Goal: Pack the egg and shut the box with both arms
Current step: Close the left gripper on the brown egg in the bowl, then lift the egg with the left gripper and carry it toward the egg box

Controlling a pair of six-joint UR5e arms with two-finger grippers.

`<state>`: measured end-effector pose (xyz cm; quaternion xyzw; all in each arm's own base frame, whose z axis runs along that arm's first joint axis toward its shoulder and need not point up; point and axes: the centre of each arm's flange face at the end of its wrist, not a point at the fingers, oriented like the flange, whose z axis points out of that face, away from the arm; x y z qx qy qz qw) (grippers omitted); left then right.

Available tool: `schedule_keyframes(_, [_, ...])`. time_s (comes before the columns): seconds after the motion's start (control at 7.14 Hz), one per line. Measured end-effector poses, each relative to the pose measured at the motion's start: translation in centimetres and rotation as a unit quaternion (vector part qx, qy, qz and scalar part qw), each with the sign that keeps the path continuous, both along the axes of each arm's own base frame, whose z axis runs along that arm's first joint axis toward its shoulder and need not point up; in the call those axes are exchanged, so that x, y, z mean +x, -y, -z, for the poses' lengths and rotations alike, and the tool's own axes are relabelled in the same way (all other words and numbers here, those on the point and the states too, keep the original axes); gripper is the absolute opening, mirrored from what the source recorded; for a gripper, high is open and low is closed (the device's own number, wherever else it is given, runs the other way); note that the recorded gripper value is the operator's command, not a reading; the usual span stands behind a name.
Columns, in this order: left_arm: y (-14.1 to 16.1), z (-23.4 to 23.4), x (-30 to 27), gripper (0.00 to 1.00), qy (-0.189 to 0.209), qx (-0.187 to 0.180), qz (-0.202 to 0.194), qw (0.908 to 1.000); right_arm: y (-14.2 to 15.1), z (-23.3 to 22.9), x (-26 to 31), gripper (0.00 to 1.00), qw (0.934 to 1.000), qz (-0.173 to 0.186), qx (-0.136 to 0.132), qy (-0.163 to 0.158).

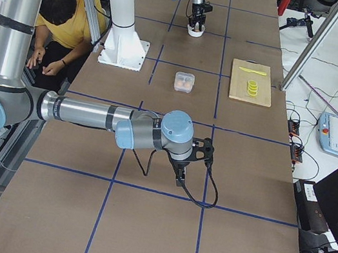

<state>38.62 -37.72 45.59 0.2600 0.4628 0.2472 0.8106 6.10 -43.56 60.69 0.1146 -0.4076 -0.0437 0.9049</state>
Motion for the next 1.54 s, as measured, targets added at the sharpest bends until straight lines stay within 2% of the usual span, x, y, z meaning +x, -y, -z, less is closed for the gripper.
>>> schedule_keyframes(0.14, [0.1, 0.0, 0.2, 0.70, 0.000, 0.000, 0.000, 1.0000, 0.0, 0.0, 0.0, 1.00, 1.0000, 0.000, 0.000, 0.000])
schedule_keyframes(0.28, [0.2, -0.1, 0.3, 0.66, 0.001, 0.000, 0.000, 1.0000, 0.0, 0.0, 0.0, 1.00, 1.0000, 0.000, 0.000, 0.000])
schedule_keyframes(0.56, [0.3, -0.1, 0.4, 0.24, 0.001, 0.001, 0.000, 1.0000, 0.0, 0.0, 0.0, 1.00, 1.0000, 0.000, 0.000, 0.000])
schedule_keyframes(0.84, [0.3, 0.1, 0.3, 0.04, -0.001, 0.007, -0.002, 1.0000, 0.1, -0.1, 0.0, 1.00, 1.0000, 0.000, 0.000, 0.000])
schedule_keyframes(1.12, [0.1, 0.4, -0.8, 0.02, -0.001, 0.028, -0.012, 0.9995, 0.0, -0.1, 0.0, 1.00, 1.0000, 0.000, 0.000, 0.000])
schedule_keyframes(1.4, [0.1, 0.9, -3.0, 0.02, -0.009, 0.096, -0.026, 0.9950, 0.1, -0.1, 0.0, 1.00, 1.0000, 0.000, 0.000, 0.000])
schedule_keyframes(1.54, [0.5, 1.7, -4.1, 0.02, -0.027, 0.128, -0.022, 0.9911, 0.1, -0.1, 0.0, 1.00, 1.0000, 0.000, 0.000, 0.000])
